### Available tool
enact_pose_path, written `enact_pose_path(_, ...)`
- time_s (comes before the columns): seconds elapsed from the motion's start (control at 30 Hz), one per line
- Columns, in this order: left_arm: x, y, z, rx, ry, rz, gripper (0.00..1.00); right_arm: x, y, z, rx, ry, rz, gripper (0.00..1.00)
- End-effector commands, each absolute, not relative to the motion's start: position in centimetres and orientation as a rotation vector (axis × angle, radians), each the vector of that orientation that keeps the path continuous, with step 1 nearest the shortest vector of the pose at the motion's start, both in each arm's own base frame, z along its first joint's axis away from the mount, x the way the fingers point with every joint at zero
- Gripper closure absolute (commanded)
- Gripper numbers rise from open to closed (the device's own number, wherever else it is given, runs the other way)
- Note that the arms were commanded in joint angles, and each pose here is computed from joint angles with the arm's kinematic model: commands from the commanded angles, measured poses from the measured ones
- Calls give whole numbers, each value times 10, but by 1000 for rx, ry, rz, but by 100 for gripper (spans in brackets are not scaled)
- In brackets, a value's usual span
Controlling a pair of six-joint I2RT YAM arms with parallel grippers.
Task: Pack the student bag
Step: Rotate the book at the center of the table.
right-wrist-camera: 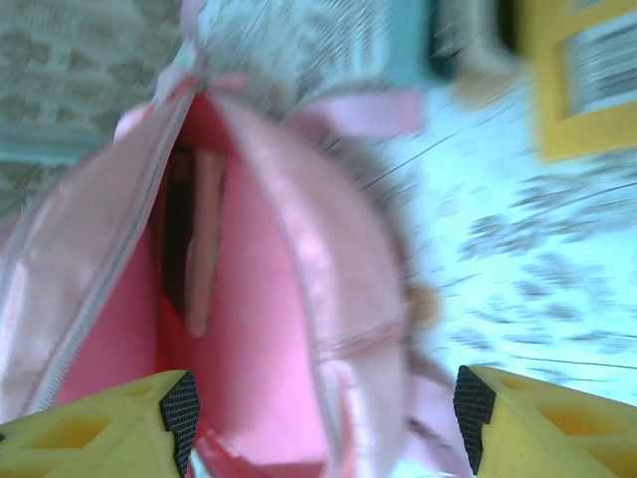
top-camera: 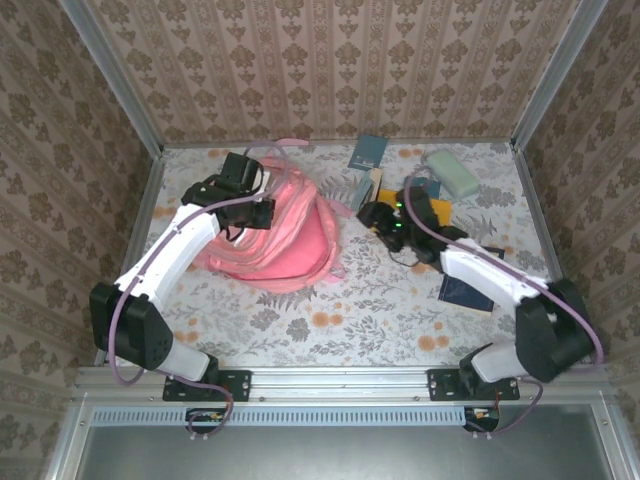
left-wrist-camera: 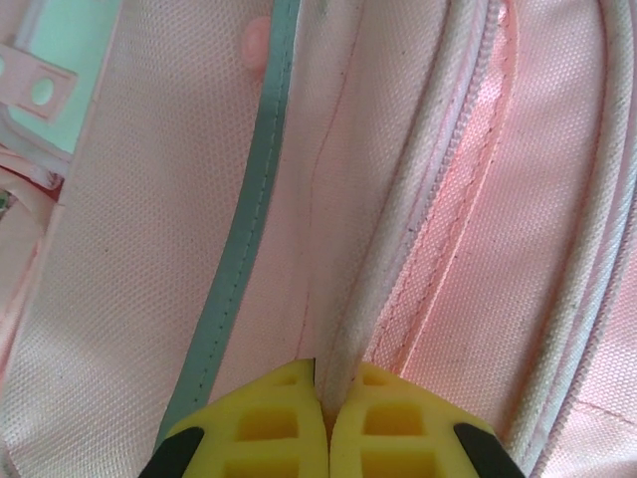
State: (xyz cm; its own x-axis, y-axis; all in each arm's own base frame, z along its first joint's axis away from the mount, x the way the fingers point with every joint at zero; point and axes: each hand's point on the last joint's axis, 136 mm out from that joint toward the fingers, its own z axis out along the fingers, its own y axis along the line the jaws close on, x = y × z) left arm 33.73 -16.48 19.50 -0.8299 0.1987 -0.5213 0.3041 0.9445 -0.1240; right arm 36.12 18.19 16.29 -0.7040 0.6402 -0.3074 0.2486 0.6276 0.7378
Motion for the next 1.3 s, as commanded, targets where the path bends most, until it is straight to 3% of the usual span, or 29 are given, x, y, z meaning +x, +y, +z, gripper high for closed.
enact_pose_path(0.0,338,-169,211,321,2512,-351,100,325,110,130,771,2393,627,25)
enact_pose_path(0.07,336,-173,209,325,2513,-380,100,309,69,121,873,2387,498,19)
enact_pose_path(0.27,333,-176,201,322,2527,-406,100,271,-19,92,1152,2391,239,18)
enact_pose_path(0.63,323,-176,192,315,2543,-429,96,251,-99,50,1431,2396,61,17)
enact_pose_path(0.87,322,-176,187,312,2551,-433,83,278,-55,24,1332,2540,396,20)
enact_pose_path(1.0,322,-181,186,315,2551,-461,81,281,-25,22,1226,2618,467,23)
enact_pose_path(1.27,320,-187,188,310,2548,-502,53,272,33,18,1021,2750,454,27)
